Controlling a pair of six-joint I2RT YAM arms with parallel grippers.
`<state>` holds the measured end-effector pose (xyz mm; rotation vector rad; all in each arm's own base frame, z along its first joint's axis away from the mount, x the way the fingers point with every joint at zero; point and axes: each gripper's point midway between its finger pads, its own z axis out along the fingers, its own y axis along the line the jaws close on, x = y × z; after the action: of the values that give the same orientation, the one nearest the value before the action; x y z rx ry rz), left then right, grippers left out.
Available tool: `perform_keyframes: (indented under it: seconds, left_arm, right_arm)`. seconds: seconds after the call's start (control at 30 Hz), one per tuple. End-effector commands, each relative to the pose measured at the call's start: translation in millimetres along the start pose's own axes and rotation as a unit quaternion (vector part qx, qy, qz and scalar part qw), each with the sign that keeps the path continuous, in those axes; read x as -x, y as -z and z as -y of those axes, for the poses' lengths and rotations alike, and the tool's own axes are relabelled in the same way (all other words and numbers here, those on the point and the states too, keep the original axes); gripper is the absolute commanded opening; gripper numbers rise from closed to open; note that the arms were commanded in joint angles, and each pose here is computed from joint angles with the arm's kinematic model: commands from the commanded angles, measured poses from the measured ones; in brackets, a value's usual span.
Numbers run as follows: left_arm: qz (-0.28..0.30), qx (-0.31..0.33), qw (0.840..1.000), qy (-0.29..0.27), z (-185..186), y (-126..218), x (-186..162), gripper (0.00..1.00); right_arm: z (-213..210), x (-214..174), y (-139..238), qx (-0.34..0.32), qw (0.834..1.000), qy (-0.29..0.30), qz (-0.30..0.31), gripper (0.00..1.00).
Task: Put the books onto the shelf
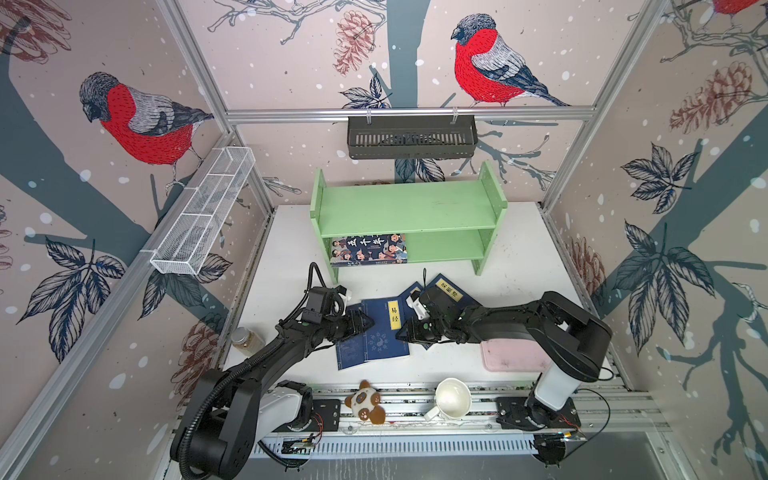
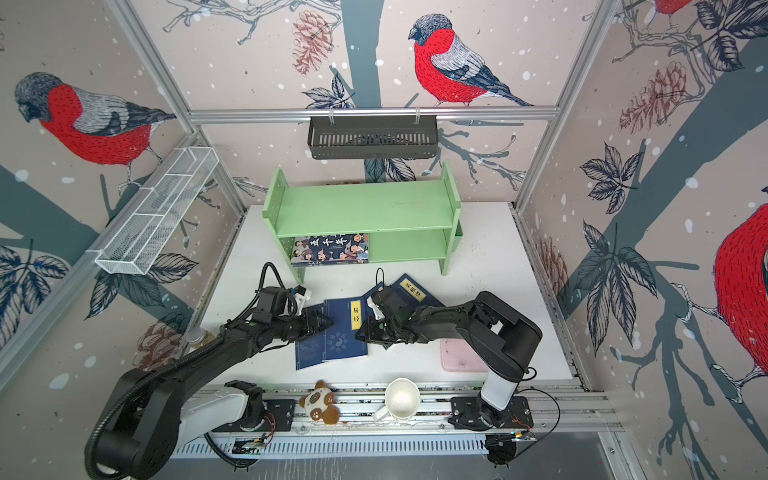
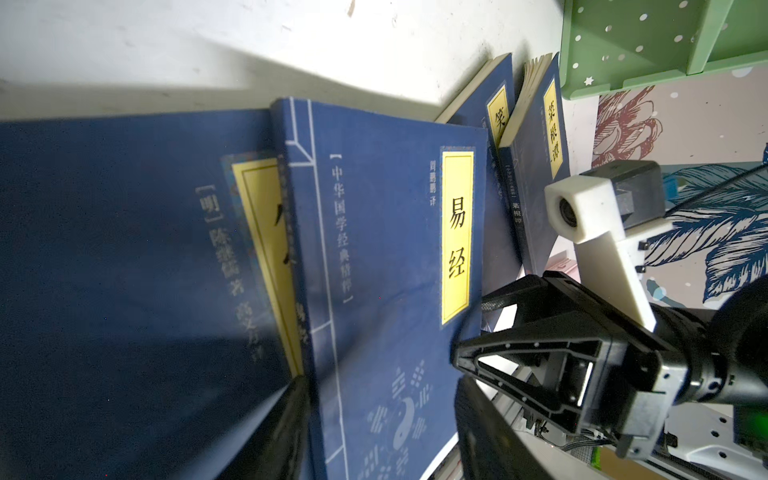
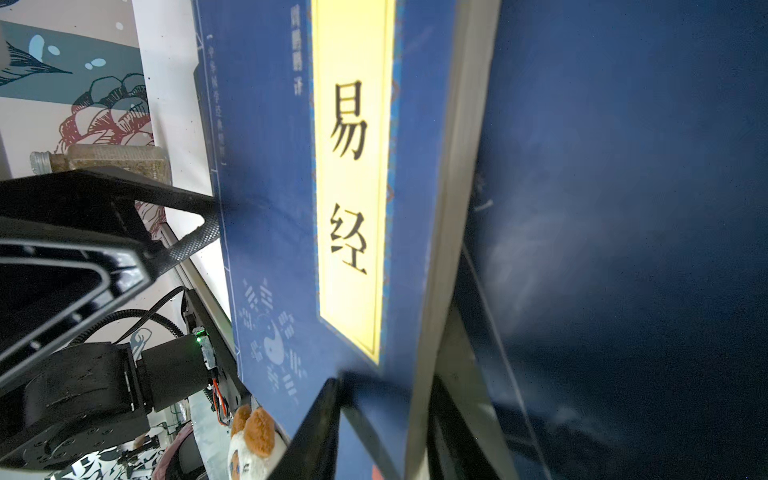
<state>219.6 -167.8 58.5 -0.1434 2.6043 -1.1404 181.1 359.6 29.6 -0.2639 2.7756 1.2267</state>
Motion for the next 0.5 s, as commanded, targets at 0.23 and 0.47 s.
perform_keyframes:
  seconds: [0.23, 0.47]
  left_arm:
    - [-0.015, -0.060, 0.998, -0.034, 24.9, 1.6, -1.0, 0.53]
    - [-0.024, -0.060, 0.997, -0.037, 22.9, -1.1, -3.2, 0.55]
  right_arm:
    - [-13.6, 7.4, -2.8, 0.031, 0.999, 0.004, 0.009, 0.33]
    - [-23.3, 8.6, -4.4, 0.059, 0.998, 0.010, 0.004, 0.30]
